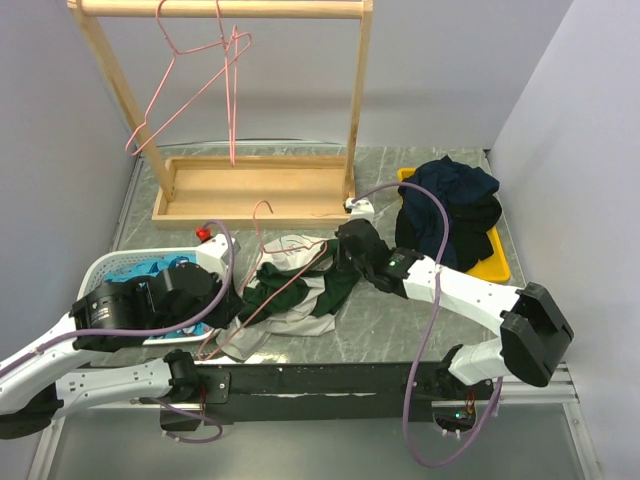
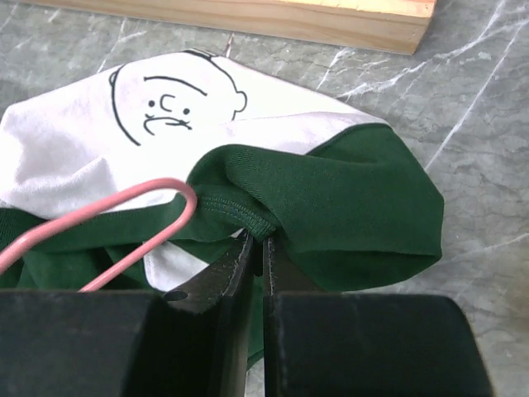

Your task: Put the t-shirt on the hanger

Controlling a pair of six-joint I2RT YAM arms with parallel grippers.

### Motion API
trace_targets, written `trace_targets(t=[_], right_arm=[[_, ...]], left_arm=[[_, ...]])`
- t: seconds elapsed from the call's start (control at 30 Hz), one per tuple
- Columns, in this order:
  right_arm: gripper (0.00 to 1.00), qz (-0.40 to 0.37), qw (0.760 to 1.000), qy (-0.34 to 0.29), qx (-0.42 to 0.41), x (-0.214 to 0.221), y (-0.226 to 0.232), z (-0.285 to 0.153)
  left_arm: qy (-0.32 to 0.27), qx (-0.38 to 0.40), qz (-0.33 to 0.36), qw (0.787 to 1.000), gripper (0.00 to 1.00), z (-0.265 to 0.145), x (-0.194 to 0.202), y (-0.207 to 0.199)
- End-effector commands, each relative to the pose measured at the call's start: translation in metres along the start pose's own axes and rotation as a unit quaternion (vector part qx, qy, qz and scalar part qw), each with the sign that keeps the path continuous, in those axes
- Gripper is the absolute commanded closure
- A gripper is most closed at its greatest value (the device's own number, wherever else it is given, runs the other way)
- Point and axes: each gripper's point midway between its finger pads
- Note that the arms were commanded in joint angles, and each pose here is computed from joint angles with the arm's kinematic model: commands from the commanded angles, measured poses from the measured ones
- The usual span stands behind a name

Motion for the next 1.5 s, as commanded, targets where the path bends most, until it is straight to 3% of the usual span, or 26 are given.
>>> trace_targets(t=[0.0, 0.63, 0.83, 1.0, 1.23, 1.47], right_arm=[[0.92, 0.002, 1.000, 0.017, 0.001, -0.009, -0.002, -0.002], [0.98, 0.015, 0.999, 0.033, -0.015, -0.024, -0.008, -0.005], [1.00, 0.009, 0.998, 0.033, -0.050, -0.028, 0.002, -0.012], [1.00, 0.000, 0.995, 0.005, -0.095, -0.063, 0.015, -0.042], [1.00, -0.009, 0.976, -0.038, -0.215, -0.118, 0.053, -0.099], [1.00, -0.013, 0.954, -0.064, -0.292, -0.149, 0.076, -0.140]], left_arm=[[0.005, 0.006, 0.007, 1.000, 0.99, -0.006, -0.002, -0.004], [0.027, 0.020, 0.033, 0.999, 0.99, 0.011, -0.001, -0.023], [-0.006, 0.012, 0.033, 0.999, 0.99, 0.019, -0.013, -0.025], [-0.009, 0.007, 0.062, 0.998, 0.99, 0.041, -0.013, -0.030], [-0.067, 0.037, 0.088, 0.993, 0.99, 0.061, -0.026, -0.059], [-0.152, 0.046, 0.028, 0.987, 0.99, 0.064, -0.046, -0.064]])
Point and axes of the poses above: each gripper's point midway between its finger pads, its own z axis out along the fingers, its own y axis along the line the jaws close on, x = y × z, and after that the axes turned 12 degrees about -z, right-handed
